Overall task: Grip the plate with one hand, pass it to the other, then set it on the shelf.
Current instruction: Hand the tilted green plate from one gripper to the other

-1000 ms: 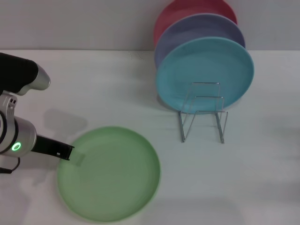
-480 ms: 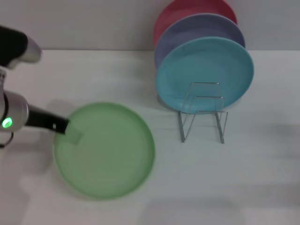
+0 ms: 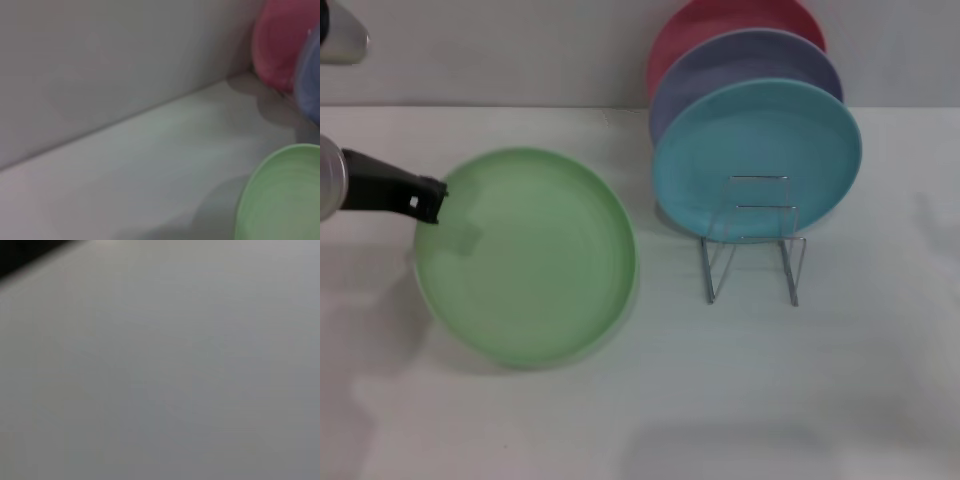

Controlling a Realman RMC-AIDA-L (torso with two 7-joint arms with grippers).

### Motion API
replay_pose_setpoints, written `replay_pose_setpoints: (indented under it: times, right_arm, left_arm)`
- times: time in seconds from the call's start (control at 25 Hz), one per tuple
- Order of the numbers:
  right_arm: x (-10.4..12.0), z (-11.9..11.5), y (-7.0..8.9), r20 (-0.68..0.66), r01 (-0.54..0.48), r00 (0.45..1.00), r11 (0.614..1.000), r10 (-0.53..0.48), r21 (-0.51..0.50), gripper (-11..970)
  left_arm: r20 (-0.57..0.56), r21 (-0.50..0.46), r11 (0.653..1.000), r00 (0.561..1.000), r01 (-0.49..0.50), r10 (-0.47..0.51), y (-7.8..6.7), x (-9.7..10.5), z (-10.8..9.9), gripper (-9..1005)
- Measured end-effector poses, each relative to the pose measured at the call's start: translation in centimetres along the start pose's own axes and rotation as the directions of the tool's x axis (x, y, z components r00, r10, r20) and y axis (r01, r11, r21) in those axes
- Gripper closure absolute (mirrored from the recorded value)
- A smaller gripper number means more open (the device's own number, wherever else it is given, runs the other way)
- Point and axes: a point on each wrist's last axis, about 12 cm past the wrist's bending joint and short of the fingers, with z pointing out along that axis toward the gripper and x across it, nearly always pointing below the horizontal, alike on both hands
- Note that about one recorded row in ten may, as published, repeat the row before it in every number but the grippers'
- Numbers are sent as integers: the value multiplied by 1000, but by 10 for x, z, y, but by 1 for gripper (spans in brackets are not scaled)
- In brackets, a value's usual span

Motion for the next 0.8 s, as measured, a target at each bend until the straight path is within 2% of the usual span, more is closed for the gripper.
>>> replay_pose_setpoints:
  times: [0.12, 0.16, 0.2, 0.24, 0.32, 0.36, 0.4, 0.44, 0.52, 0.56, 0.64, 0.68, 0.72, 0.76, 0.8]
  right_arm:
    - [-2, 28, 17, 54, -50, 997, 991, 57, -121, 223]
    - [1, 52, 28, 41, -86, 995, 978, 95, -191, 224]
    - [1, 52, 28, 41, -86, 995, 978, 95, -191, 224]
    - [2, 64, 34, 26, -107, 993, 969, 115, -223, 225]
    - [9, 91, 44, -62, -151, 988, 952, 139, -268, 227]
    - [15, 116, 55, -183, -188, 974, 935, 136, -301, 227]
    - [15, 116, 55, -183, -188, 974, 935, 136, -301, 228]
    - [16, 130, 60, -246, -198, 961, 929, 122, -312, 229]
    - [19, 156, 70, -413, -223, 907, 924, 79, -311, 230]
    - [18, 178, 78, -529, -226, 848, 925, 33, -305, 231]
    - [13, 198, 82, -609, -221, 793, 934, 5, -279, 233]
    - [13, 198, 82, -609, -221, 793, 934, 5, -279, 233]
    - [10, 209, 82, -636, -220, 772, 938, 0, -267, 234]
    - [2, 229, 84, -687, -227, 727, 942, -5, -248, 235]
    - [0, 239, 88, -718, -235, 696, 940, -16, -249, 236]
  left_arm:
    - [45, -24, 1000, 999, 4, -3, 4, -4, -10, 960]
    - [81, -44, 999, 997, 5, -1, 7, -6, -16, 959]
    - [81, -44, 999, 997, 5, -1, 7, -6, -16, 959]
    - [95, -51, 999, 996, 4, 1, 8, -7, -17, 958]
    - [124, -62, 998, 992, 0, 8, 11, -9, -20, 957]
    - [141, -70, 998, 990, 1, 9, 12, -10, -20, 957]
    - [141, -70, 998, 990, 1, 9, 12, -10, -20, 956]
    - [146, -72, 997, 989, 2, 8, 13, -10, -20, 956]
    - [150, -74, 997, 989, 4, 7, 14, -11, -19, 955]
    - [152, -75, 997, 988, 5, 7, 14, -10, -19, 954]
    - [157, -79, 997, 988, 7, 5, 14, -9, -18, 954]
    - [160, -81, 997, 987, 9, 4, 15, -9, -17, 953]
    - [162, -82, 997, 987, 9, 4, 15, -8, -17, 953]
    - [163, -82, 997, 987, 10, 4, 15, -8, -17, 952]
    - [162, -82, 997, 987, 10, 3, 15, -8, -17, 952]
